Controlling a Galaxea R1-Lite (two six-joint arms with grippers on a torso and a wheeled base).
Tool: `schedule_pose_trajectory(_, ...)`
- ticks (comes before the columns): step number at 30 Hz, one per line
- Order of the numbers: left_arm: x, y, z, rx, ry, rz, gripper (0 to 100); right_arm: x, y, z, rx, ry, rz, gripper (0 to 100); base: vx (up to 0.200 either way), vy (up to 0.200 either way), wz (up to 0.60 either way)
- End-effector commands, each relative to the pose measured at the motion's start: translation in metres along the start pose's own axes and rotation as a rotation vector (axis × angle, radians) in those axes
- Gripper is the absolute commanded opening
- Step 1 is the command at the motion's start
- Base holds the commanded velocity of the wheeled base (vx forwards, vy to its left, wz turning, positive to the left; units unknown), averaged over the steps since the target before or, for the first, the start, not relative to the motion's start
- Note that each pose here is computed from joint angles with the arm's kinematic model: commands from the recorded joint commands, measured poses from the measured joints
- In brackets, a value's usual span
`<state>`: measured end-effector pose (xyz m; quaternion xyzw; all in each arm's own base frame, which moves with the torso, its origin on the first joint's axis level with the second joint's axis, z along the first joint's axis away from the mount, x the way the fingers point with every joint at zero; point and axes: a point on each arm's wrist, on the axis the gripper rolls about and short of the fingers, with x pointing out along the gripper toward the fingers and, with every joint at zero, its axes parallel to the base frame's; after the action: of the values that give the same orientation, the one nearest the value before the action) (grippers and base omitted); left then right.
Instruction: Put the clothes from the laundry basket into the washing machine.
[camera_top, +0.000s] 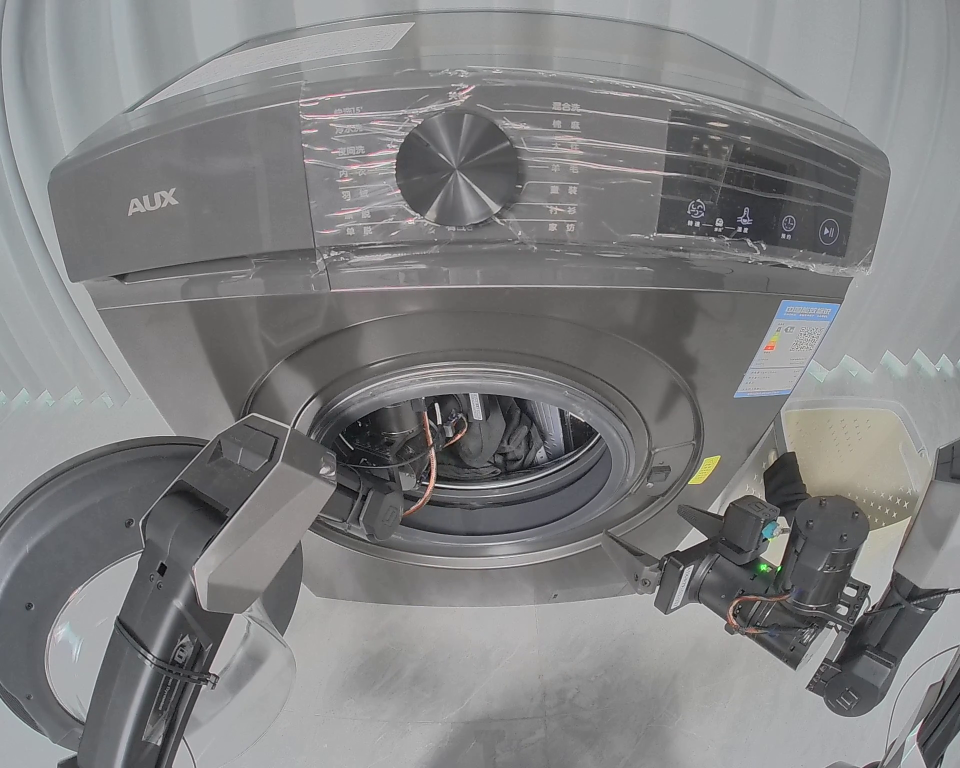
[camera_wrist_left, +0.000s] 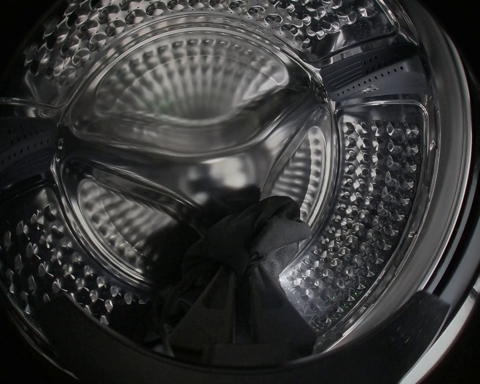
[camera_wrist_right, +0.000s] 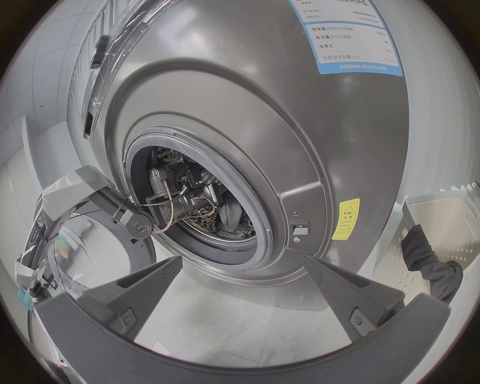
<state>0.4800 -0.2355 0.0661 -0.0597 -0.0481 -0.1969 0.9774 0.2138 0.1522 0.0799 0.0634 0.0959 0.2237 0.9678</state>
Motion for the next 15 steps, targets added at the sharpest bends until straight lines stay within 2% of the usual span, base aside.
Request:
schedule_pose_trajectory(1,0.0031,0.0017,-0.0093,-0.001,0.001,0.004,0,0.0,-0.0003,-0.0006,0.0,0.002,-0.001,100,0.0,0.0,0.0)
schedule_pose_trajectory(9,0.0022,0.0018,-0.0101,-0.007,0.009,0.005,0,-0.0002,-0.0002,-0.0002,0.0,0.001,-0.001,100,0.0,0.0,0.0)
schedule_pose_trajectory(10,0.0017,0.0018,-0.0097,-0.007,0.01,0.005,100,-0.0004,-0.0007,-0.0004,0.0,0.002,-0.002,100,0.0,0.0,0.0)
schedule_pose_trajectory(14,0.0013,0.0001,-0.0086,-0.021,0.007,0.002,100,-0.0002,-0.0002,-0.0002,0.0,0.001,-0.001,100,0.0,0.0,0.0)
schedule_pose_trajectory(15,0.0007,-0.0033,-0.0071,-0.037,0.005,-0.005,100,-0.0003,-0.0004,-0.0009,0.0,0.004,-0.001,100,0.0,0.0,0.0)
